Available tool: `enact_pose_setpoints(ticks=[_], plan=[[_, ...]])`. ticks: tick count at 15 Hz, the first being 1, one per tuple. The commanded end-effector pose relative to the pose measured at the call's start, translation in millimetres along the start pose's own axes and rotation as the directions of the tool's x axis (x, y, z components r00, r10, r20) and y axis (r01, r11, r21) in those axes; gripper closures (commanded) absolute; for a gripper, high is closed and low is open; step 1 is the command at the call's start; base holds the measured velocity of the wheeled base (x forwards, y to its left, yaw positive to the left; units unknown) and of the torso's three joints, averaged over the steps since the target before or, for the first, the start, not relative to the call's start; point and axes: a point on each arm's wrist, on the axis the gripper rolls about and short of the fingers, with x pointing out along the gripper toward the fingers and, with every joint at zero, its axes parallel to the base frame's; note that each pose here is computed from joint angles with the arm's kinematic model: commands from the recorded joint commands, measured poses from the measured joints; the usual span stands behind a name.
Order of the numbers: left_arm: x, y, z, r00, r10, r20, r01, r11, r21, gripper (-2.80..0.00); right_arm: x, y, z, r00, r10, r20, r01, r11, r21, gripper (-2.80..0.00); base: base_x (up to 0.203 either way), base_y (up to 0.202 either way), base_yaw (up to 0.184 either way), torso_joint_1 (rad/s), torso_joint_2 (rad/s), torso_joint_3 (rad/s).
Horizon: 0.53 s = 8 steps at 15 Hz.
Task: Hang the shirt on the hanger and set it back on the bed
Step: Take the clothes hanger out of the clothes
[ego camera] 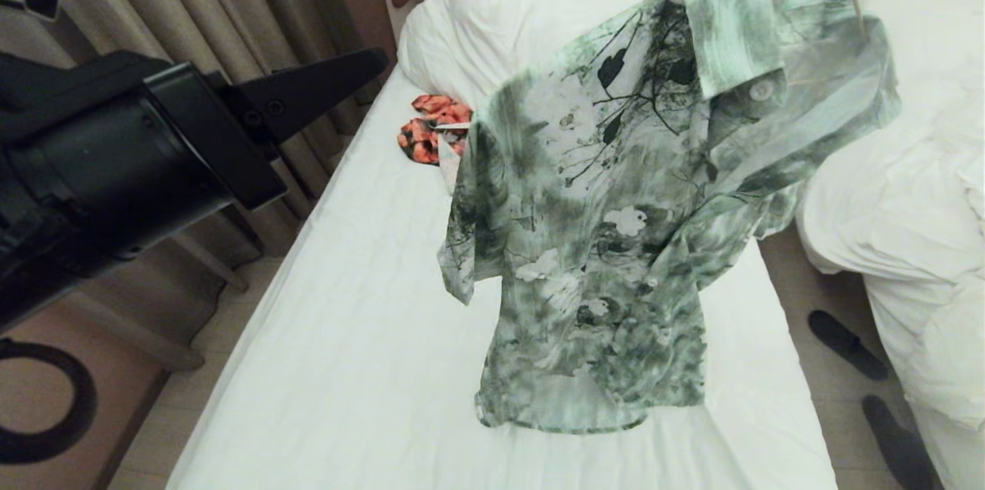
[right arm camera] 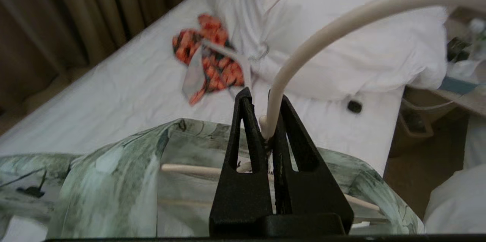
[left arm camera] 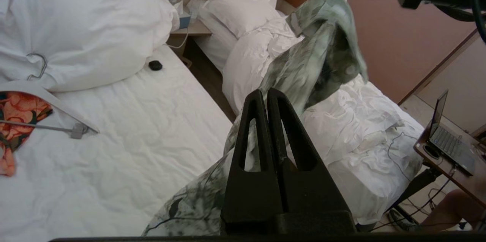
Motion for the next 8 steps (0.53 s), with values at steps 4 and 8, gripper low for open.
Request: enact_pose_setpoints(ticks=[4,8], plan=[[0.4,-1.1,-0.4,1.0,-0.006,0.001,0.006,1.0,-0.002,0.0,2.6,-17.6,13.7,0.982,-0.088,0.167,0.093,0.995,-0.021,0.0,0.0,0.0,0.0,0.0,0.0,0.0],[4.2,-0.1,-3.5,1.0,-0.002,-0.009,0.002,1.0,-0.004,0.0,3.1,-18.2,11.3,0.985,-0.09,0.144,0.097,0.994,-0.04,0.0,0.0,0.0,0.0,0.0,0.0,0.0]])
